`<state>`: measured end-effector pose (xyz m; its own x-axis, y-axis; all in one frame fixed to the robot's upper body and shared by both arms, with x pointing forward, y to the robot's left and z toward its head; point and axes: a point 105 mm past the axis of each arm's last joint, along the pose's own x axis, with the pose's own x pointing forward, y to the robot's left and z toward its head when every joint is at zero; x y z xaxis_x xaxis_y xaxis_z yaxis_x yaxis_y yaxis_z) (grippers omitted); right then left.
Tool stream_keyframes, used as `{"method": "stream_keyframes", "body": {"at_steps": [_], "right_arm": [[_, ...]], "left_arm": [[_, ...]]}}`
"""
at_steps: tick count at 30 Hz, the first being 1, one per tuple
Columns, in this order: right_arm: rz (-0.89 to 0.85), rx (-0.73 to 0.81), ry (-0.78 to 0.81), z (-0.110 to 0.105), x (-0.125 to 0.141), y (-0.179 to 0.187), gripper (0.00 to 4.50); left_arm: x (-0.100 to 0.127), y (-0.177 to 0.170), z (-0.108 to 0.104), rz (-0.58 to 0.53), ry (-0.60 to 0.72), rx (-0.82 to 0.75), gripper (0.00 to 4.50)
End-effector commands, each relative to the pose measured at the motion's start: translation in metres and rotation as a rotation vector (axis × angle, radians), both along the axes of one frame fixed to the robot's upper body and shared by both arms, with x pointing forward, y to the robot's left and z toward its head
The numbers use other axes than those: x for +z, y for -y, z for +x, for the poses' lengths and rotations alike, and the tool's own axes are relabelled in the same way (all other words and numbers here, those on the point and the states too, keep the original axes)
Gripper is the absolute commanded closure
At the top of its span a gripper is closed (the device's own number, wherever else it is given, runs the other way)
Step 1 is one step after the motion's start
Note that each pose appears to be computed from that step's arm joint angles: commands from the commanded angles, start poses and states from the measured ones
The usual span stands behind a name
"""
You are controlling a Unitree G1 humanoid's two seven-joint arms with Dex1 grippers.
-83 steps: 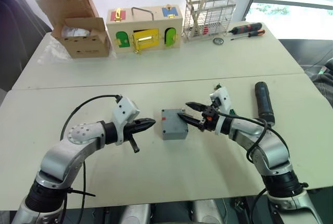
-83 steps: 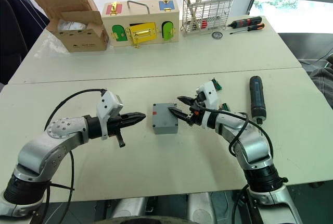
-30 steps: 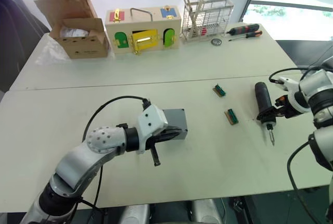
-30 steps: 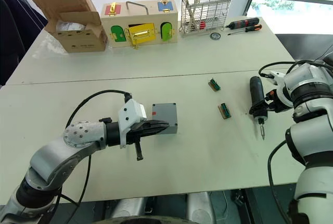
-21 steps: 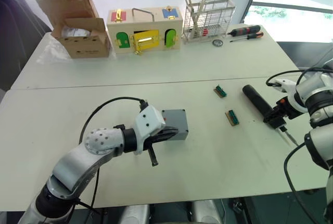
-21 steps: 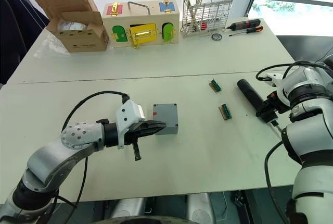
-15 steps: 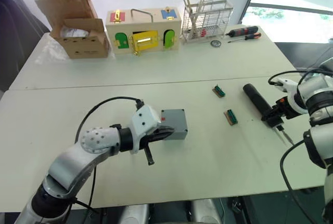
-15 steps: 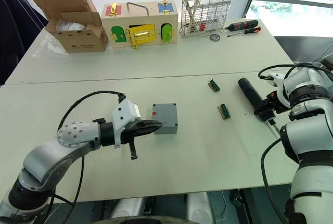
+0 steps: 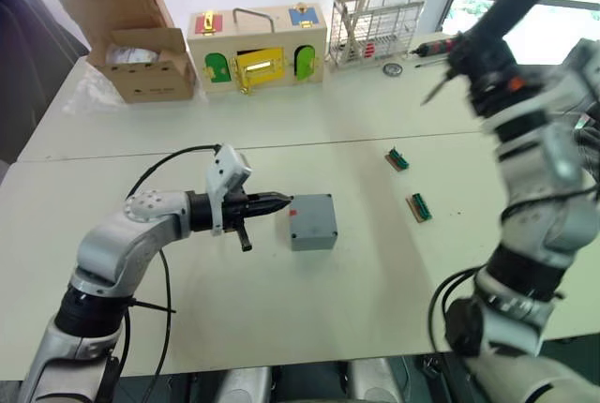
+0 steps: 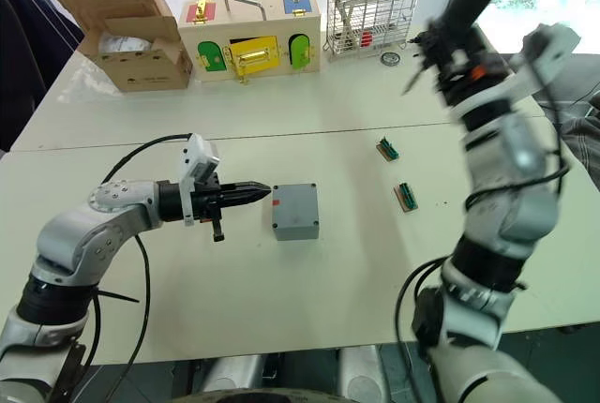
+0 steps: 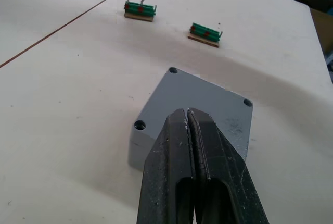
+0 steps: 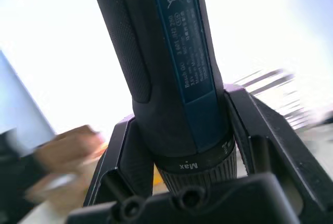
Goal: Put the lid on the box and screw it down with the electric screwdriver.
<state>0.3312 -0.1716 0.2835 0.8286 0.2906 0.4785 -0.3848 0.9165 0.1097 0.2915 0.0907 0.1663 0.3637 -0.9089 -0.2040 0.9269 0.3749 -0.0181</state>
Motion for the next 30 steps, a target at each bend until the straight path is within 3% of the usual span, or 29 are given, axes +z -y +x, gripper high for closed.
{"method": "stream_keyframes", "body": {"at_steps": [1, 9, 16, 30], "right_arm": [[0.063, 0.116, 0.059, -0.025, 0.003, -0.035, 2.71], [-0.031, 0.240, -0.011, -0.032, -0.037, -0.070, 2.71], [-0.068, 0.277, -0.039, -0.033, -0.050, -0.078, 2.71], [-0.104, 0.275, -0.099, -0.032, -0.072, -0.078, 2.71]], "left_arm": [[0.007, 0.009, -0.002, 0.024, 0.047, -0.051, 4.50], [-0.015, 0.021, -0.006, 0.100, 0.055, -0.076, 4.50], [-0.036, 0.027, 0.004, 0.133, 0.061, -0.041, 4.50], [-0.039, 0.028, 0.004, 0.117, 0.061, -0.039, 4.50]]}}
